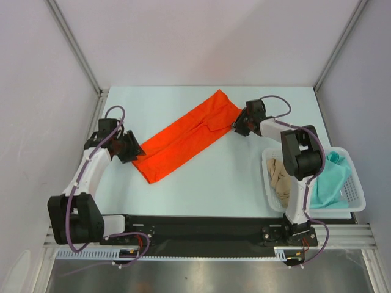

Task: Fold and stack the t-shirts
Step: Fold the tshirt

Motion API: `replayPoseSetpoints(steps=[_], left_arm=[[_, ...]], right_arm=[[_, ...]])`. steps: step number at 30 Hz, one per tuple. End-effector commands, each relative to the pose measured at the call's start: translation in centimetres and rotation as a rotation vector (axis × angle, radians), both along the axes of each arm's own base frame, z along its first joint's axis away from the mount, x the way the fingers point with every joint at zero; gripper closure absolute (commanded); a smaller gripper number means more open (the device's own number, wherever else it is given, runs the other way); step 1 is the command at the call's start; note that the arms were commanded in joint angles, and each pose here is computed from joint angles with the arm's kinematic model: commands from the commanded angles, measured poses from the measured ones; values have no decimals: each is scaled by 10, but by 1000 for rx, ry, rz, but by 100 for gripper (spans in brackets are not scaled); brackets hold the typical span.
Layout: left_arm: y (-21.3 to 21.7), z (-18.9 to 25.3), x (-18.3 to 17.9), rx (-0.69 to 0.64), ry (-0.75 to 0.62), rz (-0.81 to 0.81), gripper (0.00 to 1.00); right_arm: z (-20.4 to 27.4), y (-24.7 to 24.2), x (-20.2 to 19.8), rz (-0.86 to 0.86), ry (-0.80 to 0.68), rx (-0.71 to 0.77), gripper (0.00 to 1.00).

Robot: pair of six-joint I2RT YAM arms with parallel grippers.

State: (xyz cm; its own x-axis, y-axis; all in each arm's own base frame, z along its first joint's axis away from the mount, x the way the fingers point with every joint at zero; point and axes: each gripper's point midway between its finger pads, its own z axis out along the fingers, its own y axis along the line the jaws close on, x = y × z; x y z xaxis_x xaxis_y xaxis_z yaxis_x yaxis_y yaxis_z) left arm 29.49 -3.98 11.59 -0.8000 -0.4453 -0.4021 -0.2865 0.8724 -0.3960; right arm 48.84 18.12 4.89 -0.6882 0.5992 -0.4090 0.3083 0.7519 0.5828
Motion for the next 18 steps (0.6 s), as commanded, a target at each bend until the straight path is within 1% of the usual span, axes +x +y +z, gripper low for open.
replayPoseSetpoints(steps=[1, 3, 6, 8, 10, 13, 14, 15, 16, 17, 18], left_arm=[[-10, 11, -10, -39, -62, -22, 51], [-11, 6, -16, -43, -53, -22, 52], [-14, 6, -18, -58, -53, -30, 52], [-14, 5, -17, -60, -45, -36, 53], [-13, 10, -12, -54, -57, -44, 53], [-10, 13, -4, -30, -54, -49, 54], [-8, 14, -2, -21, -51, -48, 55], [-4, 15, 2, -1, -50, -41, 57], [-2, 16, 3, 9, -48, -38, 59], [0, 15, 3, 19, -43, -31, 61], [2, 13, 3, 31, -33, -17, 62]], right_arm=[[29, 3, 41, -57, -182, 82, 60], [15, -3, 45, -78, -158, 76, 60], [0, -9, 53, -114, -120, 86, 55], [1, -12, 59, -129, -128, 89, 52], [-13, -17, 63, -154, -98, 74, 51], [-18, -24, 78, -170, -98, 71, 52], [-23, -26, 81, -174, -89, 68, 55], [-26, -29, 91, -177, -87, 66, 60], [-30, -30, 95, -174, -83, 63, 77], [-33, -31, 100, -174, -86, 60, 81], [-20, -30, 114, -166, -128, 69, 83]])
